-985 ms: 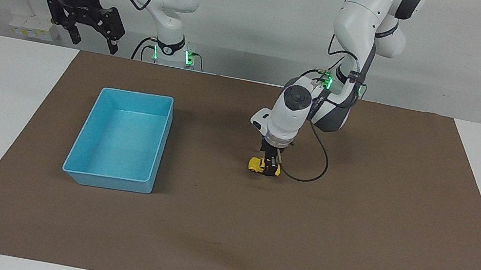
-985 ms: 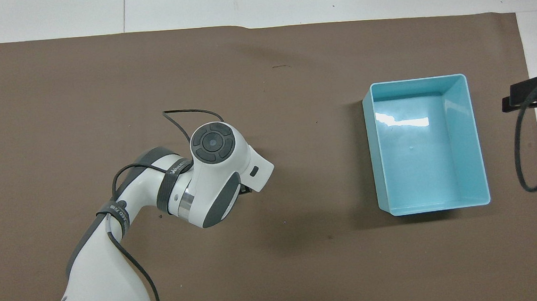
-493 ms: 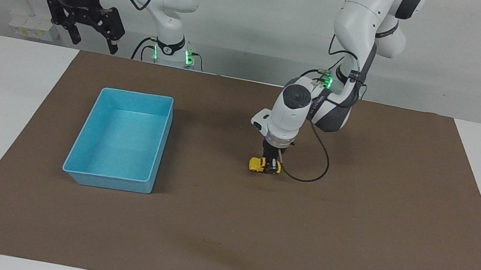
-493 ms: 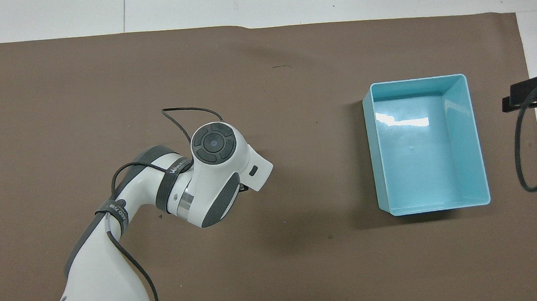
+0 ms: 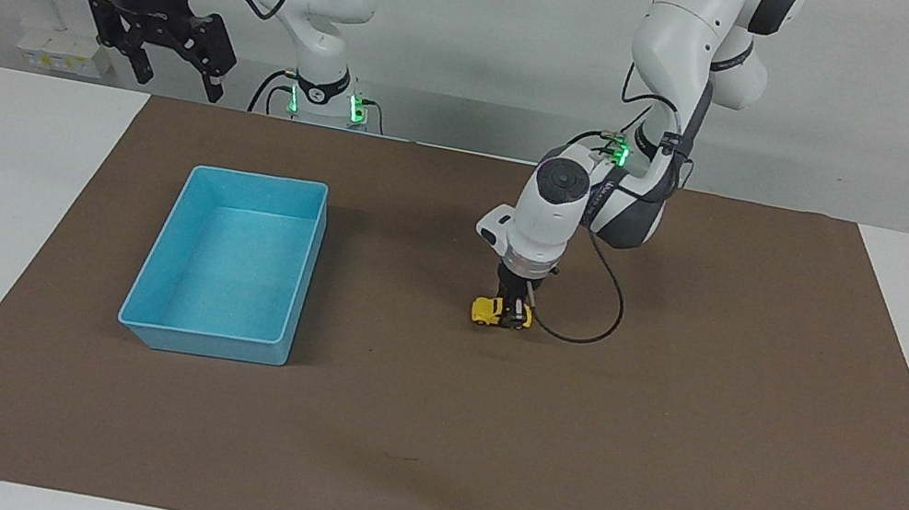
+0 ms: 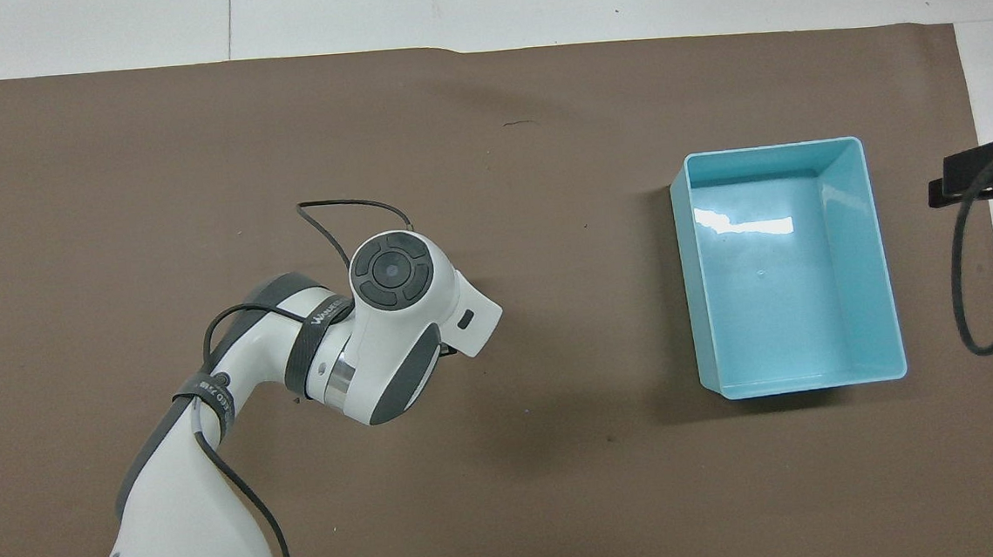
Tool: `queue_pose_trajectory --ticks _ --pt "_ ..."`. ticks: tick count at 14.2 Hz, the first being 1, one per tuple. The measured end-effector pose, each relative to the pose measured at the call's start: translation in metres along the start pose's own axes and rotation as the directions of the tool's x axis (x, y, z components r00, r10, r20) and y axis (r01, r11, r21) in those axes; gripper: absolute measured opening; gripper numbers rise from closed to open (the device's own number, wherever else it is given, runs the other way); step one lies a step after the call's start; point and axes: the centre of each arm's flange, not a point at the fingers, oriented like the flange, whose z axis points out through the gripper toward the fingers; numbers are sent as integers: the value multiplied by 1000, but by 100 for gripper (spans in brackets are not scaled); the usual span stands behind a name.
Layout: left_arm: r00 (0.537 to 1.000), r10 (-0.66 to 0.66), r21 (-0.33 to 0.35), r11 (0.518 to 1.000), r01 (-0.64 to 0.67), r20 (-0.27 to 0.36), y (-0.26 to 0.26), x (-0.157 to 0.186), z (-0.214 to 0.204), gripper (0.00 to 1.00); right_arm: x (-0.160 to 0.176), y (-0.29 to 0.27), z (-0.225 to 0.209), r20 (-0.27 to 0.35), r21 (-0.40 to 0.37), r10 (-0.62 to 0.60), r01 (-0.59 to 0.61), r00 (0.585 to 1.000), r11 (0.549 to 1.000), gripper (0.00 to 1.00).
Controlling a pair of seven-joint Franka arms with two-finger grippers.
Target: Wind up and store yellow beetle car
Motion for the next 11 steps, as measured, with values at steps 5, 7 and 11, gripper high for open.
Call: queue_pose_trajectory --ticks 5,7,11 --pt "1000 14 -5 1000 -14 8 -6 -25 -1 46 0 0 0 0 0 0 0 1000 1000 100" --pt "1000 21 -7 1000 -21 11 -10 -36 -2 46 0 0 0 0 0 0 0 1000 1000 100" --pt "999 30 -9 1000 -30 14 -20 -61 -3 46 0 0 0 0 0 0 0 1000 1000 100"
